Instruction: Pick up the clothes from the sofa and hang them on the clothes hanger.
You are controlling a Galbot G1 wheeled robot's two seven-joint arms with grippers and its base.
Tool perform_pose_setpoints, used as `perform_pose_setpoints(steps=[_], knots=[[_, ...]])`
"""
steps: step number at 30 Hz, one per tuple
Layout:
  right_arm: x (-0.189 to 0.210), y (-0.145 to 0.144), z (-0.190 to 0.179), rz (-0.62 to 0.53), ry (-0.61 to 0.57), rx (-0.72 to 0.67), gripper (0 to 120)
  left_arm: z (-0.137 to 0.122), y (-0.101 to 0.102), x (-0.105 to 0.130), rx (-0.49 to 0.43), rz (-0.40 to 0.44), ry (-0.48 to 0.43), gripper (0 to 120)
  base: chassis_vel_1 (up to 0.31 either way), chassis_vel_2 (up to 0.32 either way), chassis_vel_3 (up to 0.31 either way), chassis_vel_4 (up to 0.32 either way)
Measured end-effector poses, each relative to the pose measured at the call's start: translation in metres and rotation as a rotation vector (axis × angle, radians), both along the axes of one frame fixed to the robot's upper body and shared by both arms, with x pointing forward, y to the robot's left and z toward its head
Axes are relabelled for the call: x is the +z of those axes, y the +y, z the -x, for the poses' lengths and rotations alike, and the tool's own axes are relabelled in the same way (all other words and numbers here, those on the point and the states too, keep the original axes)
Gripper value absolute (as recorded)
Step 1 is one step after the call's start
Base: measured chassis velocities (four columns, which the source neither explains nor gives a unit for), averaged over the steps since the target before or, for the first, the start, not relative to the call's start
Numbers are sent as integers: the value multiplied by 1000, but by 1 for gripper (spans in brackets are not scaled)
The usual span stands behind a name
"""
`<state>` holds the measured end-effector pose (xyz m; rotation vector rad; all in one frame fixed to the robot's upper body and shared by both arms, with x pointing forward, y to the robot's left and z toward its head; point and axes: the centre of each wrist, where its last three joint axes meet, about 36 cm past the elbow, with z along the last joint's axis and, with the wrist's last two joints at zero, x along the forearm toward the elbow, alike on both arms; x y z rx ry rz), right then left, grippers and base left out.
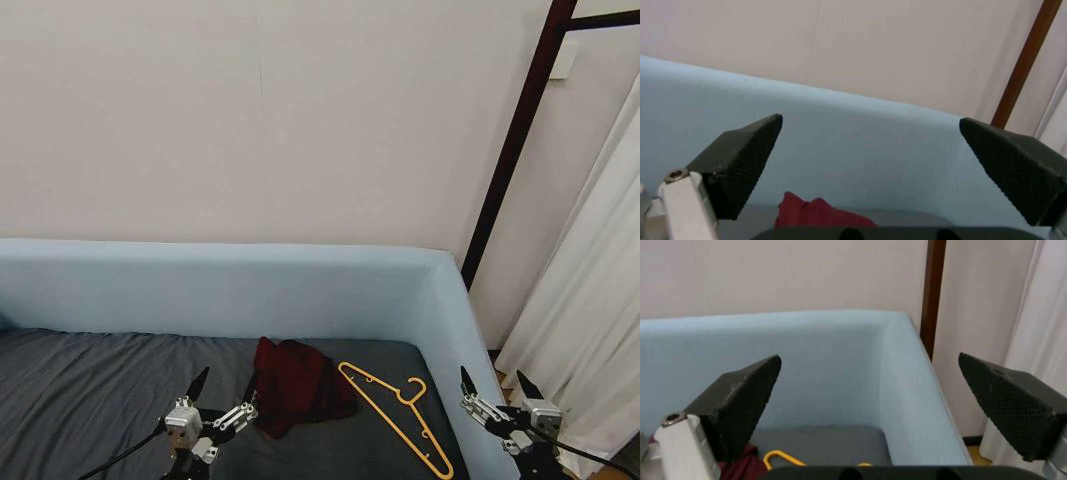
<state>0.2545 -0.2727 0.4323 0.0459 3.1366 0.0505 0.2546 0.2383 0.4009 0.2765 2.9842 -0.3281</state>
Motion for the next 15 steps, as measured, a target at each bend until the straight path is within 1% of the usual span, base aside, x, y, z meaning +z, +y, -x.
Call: perform_pose_setpoints(steps=[4, 15], knots=[[-5, -1, -2, 3, -2, 5, 100, 1, 0, -1, 0, 1, 3, 100, 0, 0, 0, 0], [-1, -1, -3, 0, -13, 11, 100, 3, 0, 0, -5, -2, 7, 100, 0, 0, 0, 0]])
